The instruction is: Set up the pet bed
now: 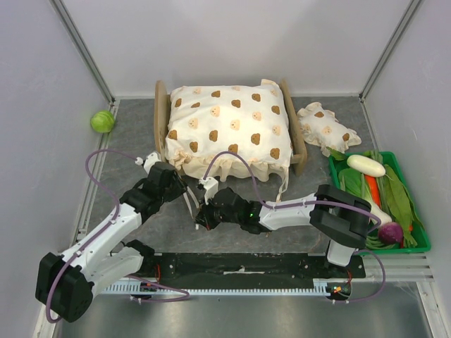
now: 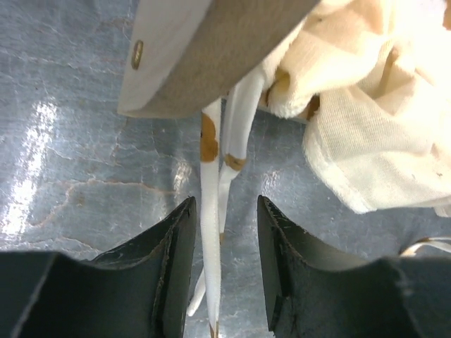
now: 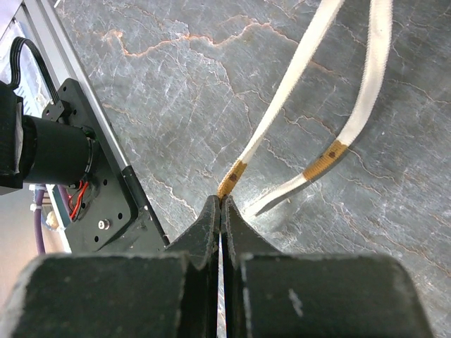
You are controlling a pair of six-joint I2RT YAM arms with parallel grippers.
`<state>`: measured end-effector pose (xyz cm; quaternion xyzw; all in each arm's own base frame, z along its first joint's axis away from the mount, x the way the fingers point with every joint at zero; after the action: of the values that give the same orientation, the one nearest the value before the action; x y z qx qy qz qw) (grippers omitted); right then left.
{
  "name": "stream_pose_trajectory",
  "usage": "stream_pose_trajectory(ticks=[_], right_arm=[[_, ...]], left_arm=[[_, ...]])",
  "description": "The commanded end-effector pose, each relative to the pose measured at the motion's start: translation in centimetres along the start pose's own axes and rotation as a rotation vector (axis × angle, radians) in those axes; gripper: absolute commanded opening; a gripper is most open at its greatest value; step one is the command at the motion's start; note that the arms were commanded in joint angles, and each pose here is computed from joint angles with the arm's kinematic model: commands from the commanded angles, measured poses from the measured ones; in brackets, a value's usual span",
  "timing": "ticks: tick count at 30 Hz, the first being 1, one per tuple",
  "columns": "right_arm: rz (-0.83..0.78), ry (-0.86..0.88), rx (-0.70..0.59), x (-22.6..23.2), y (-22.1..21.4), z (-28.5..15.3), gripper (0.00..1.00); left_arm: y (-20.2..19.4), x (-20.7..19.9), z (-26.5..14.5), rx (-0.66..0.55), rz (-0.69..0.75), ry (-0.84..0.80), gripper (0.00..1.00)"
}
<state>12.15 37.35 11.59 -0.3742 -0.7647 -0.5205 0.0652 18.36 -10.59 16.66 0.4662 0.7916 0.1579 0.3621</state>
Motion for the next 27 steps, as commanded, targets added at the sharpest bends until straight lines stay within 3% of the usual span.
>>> stream_pose_trajectory(ticks=[1,10,15,19,20,27], right_arm=[[-0.012,0.039,-0.020,0.2,1.0,0.0,0.00],[-0.004,0.055,-0.025,0.0,1.5,-0.1,0.00],[-0.004,0.057,-0.029,0.0,1.7,-0.2,0.00],[-0.003,0.059,-0.034,0.0,2.0,-0.4,0.00],[-0.005,0.065,-0.036,0.1,2.1,-0.5,0.00],[0.023,0.071,-0.056,-0.4,3.1,-0.8,0.00]], left_arm=[[2.8,-1.2,-0.2,-0.161,0.016,-0.010,0.46],[3.0,-1.1,1.1,-0.229,0.020,0.005,0.46],[2.9,-0.9,1.6,-0.239,0.022,0.019,0.34],[2.7,-0.6,1.8,-0.234,0.037,0.030,0.30],[2.6,-0.5,1.8,-0.233,0.038,0.032,0.24],[2.6,-0.2,1.0,-0.222,0.063,0.026,0.07]])
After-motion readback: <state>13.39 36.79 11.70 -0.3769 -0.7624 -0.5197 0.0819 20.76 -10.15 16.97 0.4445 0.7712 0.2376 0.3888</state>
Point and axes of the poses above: each gripper's point midway between its finger pads, its own z axis out along the fingers, its own x axis along the line the jaws close on, y = z × x, the point moved 9 cm from there along -z, back along the fingers, and after that the axes turned 1 degree about z, right-handed, at the moved point
